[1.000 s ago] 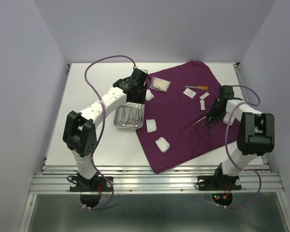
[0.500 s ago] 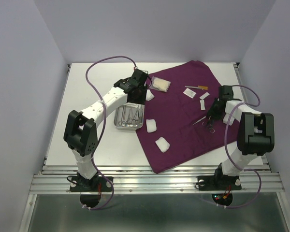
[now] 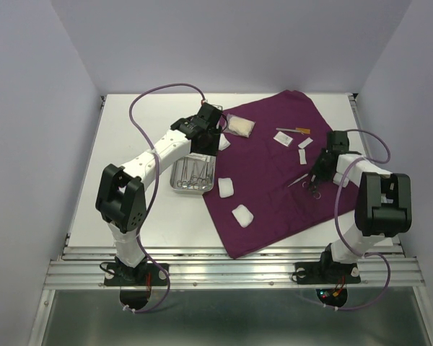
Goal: Prepare the surgical pack
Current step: Pick up the medical item from the surgical kit.
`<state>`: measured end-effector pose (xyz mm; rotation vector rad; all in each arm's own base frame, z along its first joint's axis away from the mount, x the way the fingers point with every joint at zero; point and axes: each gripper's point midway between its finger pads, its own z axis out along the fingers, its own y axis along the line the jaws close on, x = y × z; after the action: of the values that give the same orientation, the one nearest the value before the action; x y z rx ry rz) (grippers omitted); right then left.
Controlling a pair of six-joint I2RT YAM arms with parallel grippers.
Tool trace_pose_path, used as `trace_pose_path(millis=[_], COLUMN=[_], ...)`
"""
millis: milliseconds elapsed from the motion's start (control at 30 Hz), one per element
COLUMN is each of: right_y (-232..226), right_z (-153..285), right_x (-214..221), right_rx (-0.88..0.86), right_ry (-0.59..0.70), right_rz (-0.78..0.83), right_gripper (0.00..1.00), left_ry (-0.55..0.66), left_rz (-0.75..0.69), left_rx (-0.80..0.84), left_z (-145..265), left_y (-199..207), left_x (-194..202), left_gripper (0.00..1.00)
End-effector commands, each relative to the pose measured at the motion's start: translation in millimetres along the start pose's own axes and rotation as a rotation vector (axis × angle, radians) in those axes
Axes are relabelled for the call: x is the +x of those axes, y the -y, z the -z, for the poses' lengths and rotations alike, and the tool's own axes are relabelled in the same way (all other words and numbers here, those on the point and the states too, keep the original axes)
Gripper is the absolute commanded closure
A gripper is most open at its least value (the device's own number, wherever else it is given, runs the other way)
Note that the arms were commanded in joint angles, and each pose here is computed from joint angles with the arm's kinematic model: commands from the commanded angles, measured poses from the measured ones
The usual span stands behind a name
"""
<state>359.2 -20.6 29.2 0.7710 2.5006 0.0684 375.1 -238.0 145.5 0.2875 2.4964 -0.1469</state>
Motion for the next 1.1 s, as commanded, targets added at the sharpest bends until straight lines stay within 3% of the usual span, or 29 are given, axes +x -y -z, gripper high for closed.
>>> trace_pose_path(millis=[0, 633, 1067], right_y=[10.9, 18.6, 7.9], right_z=[14.8, -5.1, 19.4], right_x=[-4.7, 10.0, -15.8], right_rx=[0.045, 0.078, 0.040], right_ry=[0.047, 0.007, 0.091], right_rz=[-0.009, -0.025, -0.028], right_gripper=[0.67, 0.66, 0.67], left_ry=[0.048, 0.033, 0.024], left_rz=[0.008, -0.013, -0.022], left_rx=[0.025, 0.034, 0.035], left_z=[10.1, 9.0, 6.0], left_y=[7.0, 9.0, 11.0], left_x=[-17.2, -12.8, -8.6], left_gripper=[0.51, 0.51, 0.52])
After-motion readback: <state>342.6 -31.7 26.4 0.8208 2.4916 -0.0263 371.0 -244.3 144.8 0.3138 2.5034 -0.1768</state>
